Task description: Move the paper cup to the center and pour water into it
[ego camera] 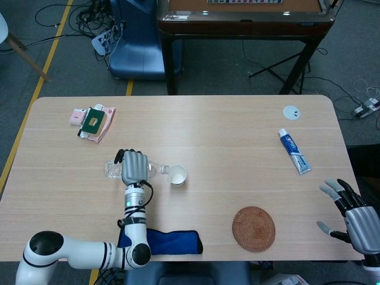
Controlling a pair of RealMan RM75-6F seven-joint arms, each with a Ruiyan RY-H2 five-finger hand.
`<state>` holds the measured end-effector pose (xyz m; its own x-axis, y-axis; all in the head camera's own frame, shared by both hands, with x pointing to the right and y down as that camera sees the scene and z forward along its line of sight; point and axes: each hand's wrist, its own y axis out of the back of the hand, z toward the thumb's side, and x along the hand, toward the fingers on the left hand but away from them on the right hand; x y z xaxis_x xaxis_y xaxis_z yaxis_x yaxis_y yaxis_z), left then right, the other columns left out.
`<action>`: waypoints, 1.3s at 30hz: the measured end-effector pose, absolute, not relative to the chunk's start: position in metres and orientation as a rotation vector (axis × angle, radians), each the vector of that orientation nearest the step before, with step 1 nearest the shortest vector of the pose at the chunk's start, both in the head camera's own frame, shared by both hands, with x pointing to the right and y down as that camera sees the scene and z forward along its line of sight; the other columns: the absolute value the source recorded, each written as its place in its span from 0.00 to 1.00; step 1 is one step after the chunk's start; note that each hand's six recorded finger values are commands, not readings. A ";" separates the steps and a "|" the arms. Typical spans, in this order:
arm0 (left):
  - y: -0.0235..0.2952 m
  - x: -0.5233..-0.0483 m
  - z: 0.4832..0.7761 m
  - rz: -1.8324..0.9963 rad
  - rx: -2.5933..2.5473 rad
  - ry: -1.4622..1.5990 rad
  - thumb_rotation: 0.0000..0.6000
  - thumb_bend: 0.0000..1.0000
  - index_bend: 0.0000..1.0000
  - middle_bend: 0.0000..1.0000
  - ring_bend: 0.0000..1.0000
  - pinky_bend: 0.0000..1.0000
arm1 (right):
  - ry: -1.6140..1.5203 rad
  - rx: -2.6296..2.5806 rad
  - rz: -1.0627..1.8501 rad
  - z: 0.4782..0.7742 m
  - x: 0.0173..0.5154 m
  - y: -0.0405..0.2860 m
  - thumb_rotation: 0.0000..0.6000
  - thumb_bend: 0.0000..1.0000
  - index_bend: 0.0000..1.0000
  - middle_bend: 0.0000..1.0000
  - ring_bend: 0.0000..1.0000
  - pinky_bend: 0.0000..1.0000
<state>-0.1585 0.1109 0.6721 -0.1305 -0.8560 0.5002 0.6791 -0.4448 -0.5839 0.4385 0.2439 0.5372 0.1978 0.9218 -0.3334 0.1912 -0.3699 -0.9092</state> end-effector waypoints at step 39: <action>0.115 -0.131 0.682 -1.794 -0.804 0.133 1.00 0.05 0.66 0.70 0.53 0.68 | -1.053 -1.744 1.226 0.538 0.439 0.243 1.00 0.00 0.21 0.15 0.06 0.29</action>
